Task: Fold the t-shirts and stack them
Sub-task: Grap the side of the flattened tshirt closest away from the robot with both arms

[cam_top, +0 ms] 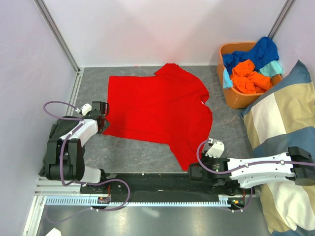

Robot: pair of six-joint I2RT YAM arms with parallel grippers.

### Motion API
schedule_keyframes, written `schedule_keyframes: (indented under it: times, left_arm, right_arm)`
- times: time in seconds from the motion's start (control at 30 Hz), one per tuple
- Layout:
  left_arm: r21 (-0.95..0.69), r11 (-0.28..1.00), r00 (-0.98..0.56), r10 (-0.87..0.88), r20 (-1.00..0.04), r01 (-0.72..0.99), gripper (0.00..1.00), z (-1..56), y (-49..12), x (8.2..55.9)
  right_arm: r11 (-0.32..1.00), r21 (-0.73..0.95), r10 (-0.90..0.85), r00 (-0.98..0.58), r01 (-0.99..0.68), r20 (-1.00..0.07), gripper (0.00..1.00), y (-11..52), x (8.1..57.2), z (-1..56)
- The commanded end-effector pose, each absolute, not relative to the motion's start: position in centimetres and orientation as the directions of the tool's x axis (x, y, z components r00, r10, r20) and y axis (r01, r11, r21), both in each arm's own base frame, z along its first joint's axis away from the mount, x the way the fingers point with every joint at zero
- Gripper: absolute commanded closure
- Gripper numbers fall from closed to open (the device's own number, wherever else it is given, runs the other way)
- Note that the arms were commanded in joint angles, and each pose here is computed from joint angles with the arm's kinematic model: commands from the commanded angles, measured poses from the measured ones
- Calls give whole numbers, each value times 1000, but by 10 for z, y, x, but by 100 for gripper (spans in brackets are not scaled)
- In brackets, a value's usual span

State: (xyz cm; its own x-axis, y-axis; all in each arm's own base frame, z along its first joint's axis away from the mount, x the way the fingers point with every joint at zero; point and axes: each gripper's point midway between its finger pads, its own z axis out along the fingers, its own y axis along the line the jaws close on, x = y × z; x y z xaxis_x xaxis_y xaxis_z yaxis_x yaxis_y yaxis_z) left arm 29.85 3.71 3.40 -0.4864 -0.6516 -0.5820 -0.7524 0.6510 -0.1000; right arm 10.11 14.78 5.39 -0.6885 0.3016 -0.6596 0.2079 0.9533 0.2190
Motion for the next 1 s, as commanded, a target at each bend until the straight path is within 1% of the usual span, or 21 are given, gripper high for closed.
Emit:
schedule_keyframes:
  times: [0.0, 0.03, 0.07, 0.1, 0.17, 0.2, 0.23, 0.3, 0.33, 0.53, 0.77, 0.9, 0.97]
  left_arm:
    - [-135, 649, -459, -654, -601, -749, 54, 39, 38, 313]
    - [-137, 650, -460, -655, -599, -748, 56, 39, 37, 313]
    - [-138, 651, -459, -654, -601, -746, 60, 39, 37, 314]
    - [-135, 652, -462, -653, -600, -746, 62, 39, 37, 313]
    - [-134, 653, -462, -652, -602, -746, 71, 39, 38, 313]
    - [-134, 653, -462, -652, -602, -746, 72, 39, 38, 313]
    - [-135, 653, -461, -650, -604, -745, 78, 40, 38, 314]
    - [-134, 654, -462, -649, -604, -744, 93, 40, 38, 313]
    - [-134, 654, -462, -649, -604, -744, 98, 40, 38, 313]
    - [-189, 667, -445, -653, -613, -720, 98, 57, 33, 313]
    - [-227, 684, -429, -644, -633, -693, 98, 77, 30, 307]
    - [-239, 689, -427, -644, -634, -685, 98, 81, 29, 307]
    - [-236, 689, -430, -645, -632, -685, 98, 80, 29, 307]
  right_arm:
    - [950, 238, 311, -661, 202, -683, 100, 151, 108, 66]
    - [951, 235, 308, -662, 199, -683, 100, 151, 108, 66]
    - [951, 236, 310, -662, 202, -682, 100, 151, 108, 65]
    - [950, 238, 310, -662, 200, -683, 100, 151, 108, 66]
    - [950, 237, 310, -660, 202, -684, 100, 150, 108, 66]
    - [951, 237, 309, -661, 200, -684, 100, 151, 108, 65]
    - [950, 237, 310, -660, 202, -684, 100, 150, 108, 66]
    - [950, 238, 311, -660, 201, -684, 100, 151, 108, 65]
    - [950, 239, 312, -660, 201, -683, 100, 151, 108, 66]
    - [944, 257, 331, -628, 209, -704, 100, 146, 113, 79]
    - [916, 353, 401, -509, 192, -762, 100, 147, 135, 132]
    - [909, 381, 415, -428, 166, -803, 100, 147, 149, 165]
    - [915, 369, 403, -405, 163, -821, 100, 148, 155, 175]
